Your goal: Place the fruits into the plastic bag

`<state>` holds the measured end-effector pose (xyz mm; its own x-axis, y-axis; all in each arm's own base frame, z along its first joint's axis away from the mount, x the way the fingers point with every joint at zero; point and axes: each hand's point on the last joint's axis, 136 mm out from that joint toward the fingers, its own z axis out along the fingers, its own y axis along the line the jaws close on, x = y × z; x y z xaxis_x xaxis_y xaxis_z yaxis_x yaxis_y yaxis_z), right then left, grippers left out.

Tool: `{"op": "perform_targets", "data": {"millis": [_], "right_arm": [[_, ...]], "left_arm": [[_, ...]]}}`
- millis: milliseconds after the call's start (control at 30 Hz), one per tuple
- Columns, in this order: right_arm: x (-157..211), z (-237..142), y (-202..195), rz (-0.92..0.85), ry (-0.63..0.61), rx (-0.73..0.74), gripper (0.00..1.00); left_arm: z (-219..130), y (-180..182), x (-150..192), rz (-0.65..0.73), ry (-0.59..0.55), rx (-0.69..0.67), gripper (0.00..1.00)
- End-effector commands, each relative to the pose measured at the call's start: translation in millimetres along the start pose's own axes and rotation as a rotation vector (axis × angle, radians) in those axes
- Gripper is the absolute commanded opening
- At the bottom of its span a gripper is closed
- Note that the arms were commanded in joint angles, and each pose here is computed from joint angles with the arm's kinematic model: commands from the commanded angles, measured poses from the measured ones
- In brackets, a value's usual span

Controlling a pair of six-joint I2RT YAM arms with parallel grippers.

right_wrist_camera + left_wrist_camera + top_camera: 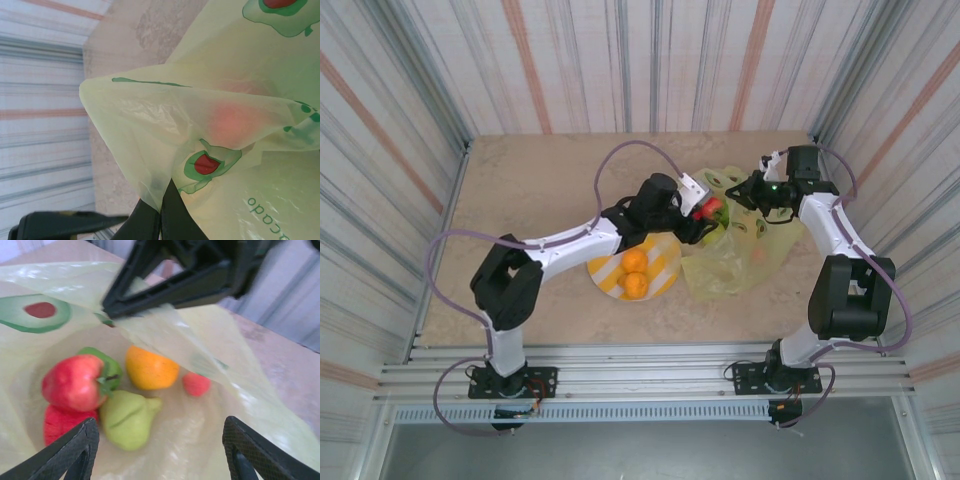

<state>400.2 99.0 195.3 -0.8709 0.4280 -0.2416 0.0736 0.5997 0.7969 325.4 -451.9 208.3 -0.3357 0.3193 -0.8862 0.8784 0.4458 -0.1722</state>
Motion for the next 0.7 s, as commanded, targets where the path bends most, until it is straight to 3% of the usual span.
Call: {"op": "perform_targets", "data": {"millis": [0, 333, 667], "right_arm": [[0, 4, -10, -0.015, 0.004, 0.018, 0.0], [0, 5, -11, -0.017, 0.005, 0.009, 0.0], [-1, 6, -12, -0.016, 0.003, 0.002, 0.0]], "left_arm": [[-26, -33, -9, -0.025, -0.01, 0.161, 0.7], [-93, -59, 21, -0.119, -0.004, 0.262, 0.79], [-158, 4, 145, -0.354, 0.279, -0.261, 0.86]]}}
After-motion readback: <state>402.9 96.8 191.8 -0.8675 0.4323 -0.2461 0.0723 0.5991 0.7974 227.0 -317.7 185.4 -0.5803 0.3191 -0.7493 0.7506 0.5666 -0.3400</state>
